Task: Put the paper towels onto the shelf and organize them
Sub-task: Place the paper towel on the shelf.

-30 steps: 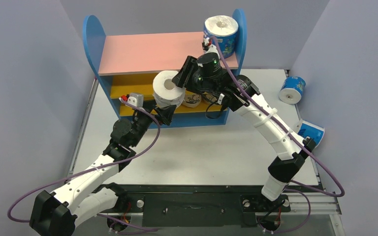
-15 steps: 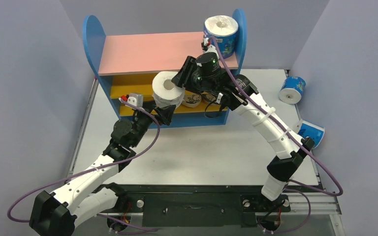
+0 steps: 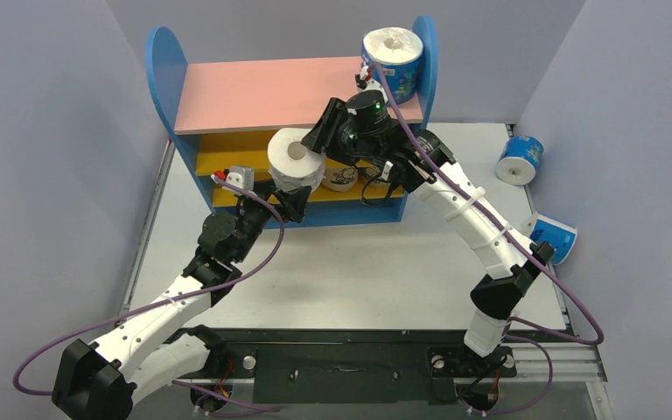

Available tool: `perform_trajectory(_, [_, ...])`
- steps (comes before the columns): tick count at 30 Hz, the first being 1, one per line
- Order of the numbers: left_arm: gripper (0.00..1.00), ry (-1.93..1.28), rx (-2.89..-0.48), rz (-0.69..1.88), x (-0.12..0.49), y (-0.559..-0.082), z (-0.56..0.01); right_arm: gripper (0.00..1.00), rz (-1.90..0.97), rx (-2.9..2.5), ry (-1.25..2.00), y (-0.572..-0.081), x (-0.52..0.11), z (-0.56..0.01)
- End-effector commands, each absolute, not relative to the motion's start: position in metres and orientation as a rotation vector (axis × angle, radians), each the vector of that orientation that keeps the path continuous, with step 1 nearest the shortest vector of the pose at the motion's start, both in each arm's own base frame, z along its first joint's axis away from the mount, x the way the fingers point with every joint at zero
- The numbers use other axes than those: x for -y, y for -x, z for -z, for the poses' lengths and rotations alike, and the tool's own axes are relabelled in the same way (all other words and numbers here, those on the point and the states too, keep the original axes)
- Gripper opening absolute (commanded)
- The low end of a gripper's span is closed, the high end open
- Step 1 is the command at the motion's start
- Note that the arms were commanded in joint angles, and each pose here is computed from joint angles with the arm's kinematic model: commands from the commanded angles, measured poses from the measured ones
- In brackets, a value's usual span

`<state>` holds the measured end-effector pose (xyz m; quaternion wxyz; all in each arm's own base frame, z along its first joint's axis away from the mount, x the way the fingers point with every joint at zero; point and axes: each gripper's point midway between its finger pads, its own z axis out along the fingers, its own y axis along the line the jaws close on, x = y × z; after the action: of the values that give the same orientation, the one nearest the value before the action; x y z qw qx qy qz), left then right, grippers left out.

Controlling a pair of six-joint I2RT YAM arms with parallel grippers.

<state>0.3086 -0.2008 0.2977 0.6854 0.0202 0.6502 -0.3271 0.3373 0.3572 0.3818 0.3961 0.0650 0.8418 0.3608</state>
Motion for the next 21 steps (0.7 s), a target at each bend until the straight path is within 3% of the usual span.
perform_trajectory(1, [0.96,-0.016,-1.347,0.754,0.197,-0.307,-0.340,0.45,-0.891,-2.107,-0.232,-0.365,-0.362,-0.372])
perform_trajectory(11, [0.96,-0.054,-1.297,0.693,0.178,-0.287,-0.359,0.42,-0.880,-2.099,-0.255,-0.370,-0.358,-0.373])
perform_trajectory(21, [0.96,-0.091,-1.296,0.687,0.192,-0.302,-0.357,0.43,-0.902,-2.110,-0.264,-0.374,-0.368,-0.369])
